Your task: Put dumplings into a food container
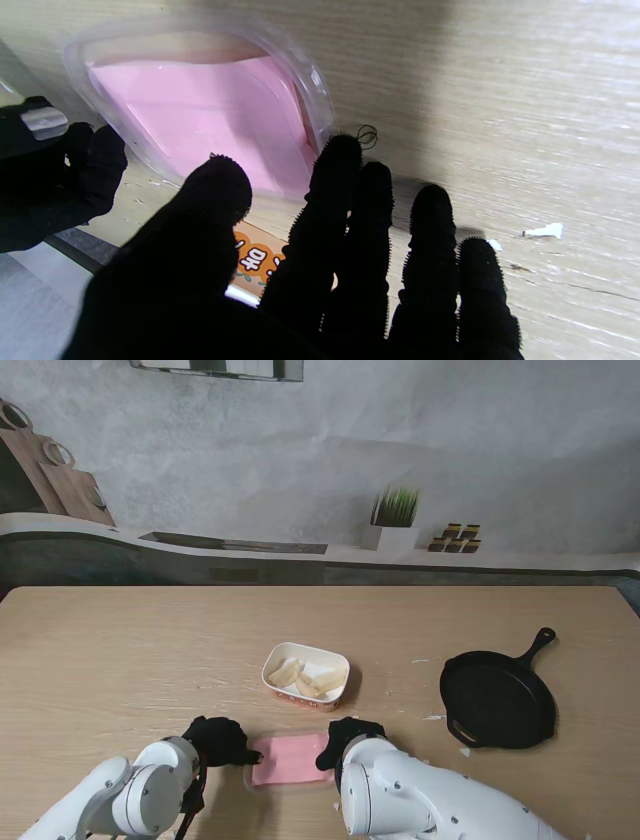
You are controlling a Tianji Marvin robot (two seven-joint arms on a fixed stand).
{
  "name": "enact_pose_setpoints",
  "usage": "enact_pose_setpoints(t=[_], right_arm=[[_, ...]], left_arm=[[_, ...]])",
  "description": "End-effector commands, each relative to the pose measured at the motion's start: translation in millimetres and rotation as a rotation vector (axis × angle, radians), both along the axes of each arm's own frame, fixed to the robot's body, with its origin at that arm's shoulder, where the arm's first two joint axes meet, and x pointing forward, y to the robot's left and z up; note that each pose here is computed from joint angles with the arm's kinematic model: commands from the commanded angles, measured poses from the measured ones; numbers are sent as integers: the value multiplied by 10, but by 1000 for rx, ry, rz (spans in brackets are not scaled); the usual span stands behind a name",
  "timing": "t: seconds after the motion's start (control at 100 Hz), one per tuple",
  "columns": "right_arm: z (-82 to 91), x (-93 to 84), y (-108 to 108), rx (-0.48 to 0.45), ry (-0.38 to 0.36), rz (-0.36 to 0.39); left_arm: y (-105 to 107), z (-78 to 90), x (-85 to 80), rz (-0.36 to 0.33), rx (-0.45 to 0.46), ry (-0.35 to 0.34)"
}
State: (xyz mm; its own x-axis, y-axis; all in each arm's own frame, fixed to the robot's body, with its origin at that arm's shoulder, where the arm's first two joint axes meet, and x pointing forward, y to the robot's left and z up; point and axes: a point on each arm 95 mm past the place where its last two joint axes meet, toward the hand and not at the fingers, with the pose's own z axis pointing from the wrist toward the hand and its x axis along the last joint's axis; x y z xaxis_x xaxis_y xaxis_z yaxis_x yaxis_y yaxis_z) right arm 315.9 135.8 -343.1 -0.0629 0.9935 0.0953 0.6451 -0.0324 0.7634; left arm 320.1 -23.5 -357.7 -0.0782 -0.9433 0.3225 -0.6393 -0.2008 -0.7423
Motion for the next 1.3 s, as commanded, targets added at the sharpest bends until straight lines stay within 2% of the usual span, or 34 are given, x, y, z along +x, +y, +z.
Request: enact_pose_setpoints(t=[0.0,0.08,0.19,0.29,0.54,0.64,1.01,1.19,1.29], right_arm=[[9,-121,88,43,36,-55],[31,-139,110,97,42,-105],[64,-144,111,143,17,-132],[85,-162,117,189,23,-175],[110,-126,-5,72,-123,-84],[105,-79,-39,-7,-138,-49],[-155,50,-42,-103,-60,-85],[-237,49,-39,-122,-24,-91],[-259,21,-19,-103,12,-111]], left_arm=[[-16,-174,-115,-5,8,67],[-16,-178,-115,3,-2,70],[-15,-178,-113,5,-5,68],[-17,-179,-112,3,-6,73],[-8,-182,-109,1,-2,67],[-6,-185,-110,2,-1,67],[-7,-194,-111,0,-3,71],[-6,-193,-109,1,-5,71],[-8,-192,-107,0,-5,72]])
